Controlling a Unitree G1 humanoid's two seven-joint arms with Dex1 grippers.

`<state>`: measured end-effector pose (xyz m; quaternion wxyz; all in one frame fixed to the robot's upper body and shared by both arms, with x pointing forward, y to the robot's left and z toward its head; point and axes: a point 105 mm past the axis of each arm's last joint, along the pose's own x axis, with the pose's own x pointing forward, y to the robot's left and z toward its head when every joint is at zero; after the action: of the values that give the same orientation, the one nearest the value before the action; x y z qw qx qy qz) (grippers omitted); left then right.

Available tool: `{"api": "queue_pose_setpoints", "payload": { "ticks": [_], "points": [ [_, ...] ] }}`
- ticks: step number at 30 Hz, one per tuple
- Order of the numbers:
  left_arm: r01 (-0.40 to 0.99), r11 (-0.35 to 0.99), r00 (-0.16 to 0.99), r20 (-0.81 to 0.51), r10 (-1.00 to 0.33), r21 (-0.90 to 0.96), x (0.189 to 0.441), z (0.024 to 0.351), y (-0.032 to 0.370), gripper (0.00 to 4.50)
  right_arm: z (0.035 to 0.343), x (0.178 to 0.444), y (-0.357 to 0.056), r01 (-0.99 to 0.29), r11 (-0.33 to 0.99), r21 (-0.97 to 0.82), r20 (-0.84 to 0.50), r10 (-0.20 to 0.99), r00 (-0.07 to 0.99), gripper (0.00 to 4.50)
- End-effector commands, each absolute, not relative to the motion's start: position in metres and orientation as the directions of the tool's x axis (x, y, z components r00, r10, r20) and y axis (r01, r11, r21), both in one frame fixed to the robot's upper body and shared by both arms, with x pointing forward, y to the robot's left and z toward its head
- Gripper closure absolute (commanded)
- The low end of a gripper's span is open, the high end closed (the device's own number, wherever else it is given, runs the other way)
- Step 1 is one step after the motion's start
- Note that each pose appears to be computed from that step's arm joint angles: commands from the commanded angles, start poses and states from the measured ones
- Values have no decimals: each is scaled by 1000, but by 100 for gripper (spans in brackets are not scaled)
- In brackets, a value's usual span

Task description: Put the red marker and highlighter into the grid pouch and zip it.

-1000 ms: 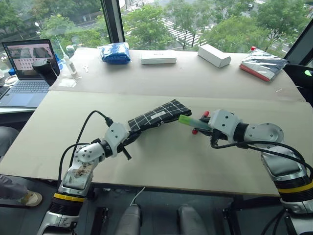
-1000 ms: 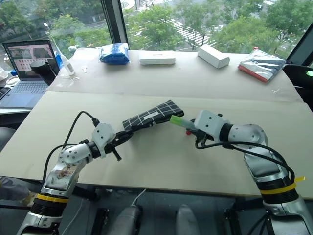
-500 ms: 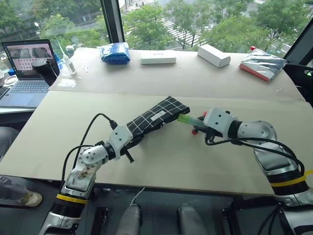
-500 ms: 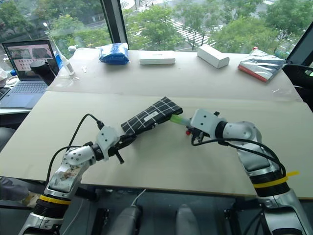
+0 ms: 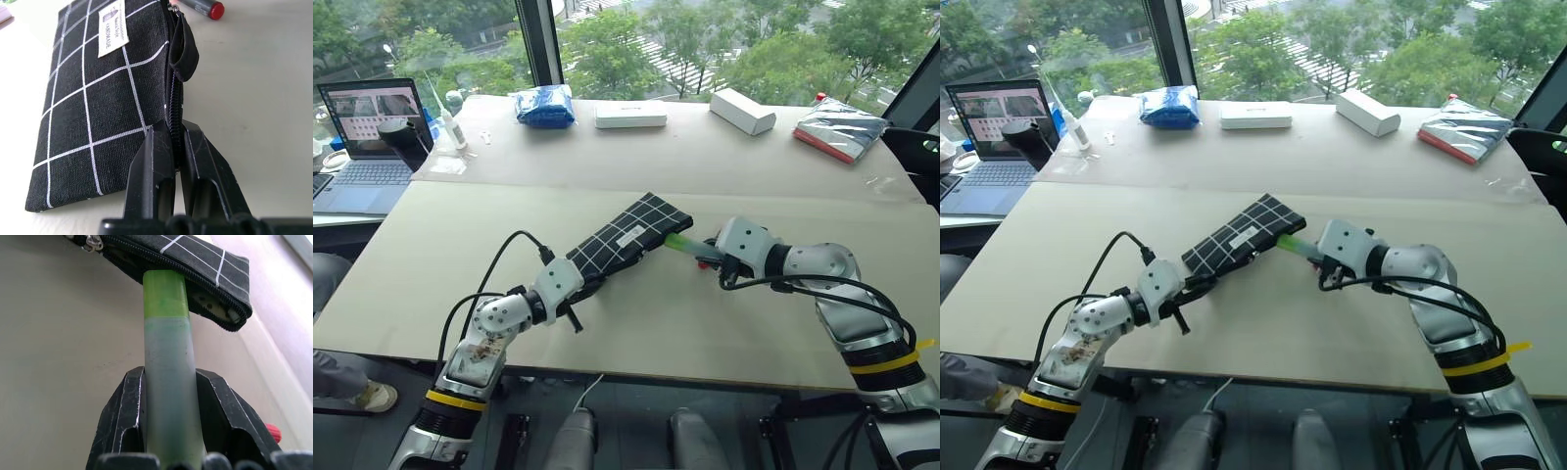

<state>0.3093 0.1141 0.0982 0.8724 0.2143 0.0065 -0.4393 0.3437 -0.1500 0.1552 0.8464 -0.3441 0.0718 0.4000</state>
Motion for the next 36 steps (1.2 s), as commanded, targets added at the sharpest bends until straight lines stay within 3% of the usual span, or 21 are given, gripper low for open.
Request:
{"api": "queue_pose_setpoints", "payload": {
  "ticks": [1,11,26,36],
  "points": [
    [774,488,590,-181,-787,404,304,106,110,450,181,343,-152,-705,489,-514,-339,640,690,345],
    [784,472,577,-189,-795,403,306,106,109,450,185,351,-160,-672,535,-512,-346,588,731,345],
    [793,461,563,-190,-805,399,307,106,107,450,160,328,-114,-779,543,-315,-367,687,627,345],
    [798,455,555,-188,-810,396,307,107,105,450,179,331,-124,-757,621,-203,-293,699,652,345]
  ]
}}
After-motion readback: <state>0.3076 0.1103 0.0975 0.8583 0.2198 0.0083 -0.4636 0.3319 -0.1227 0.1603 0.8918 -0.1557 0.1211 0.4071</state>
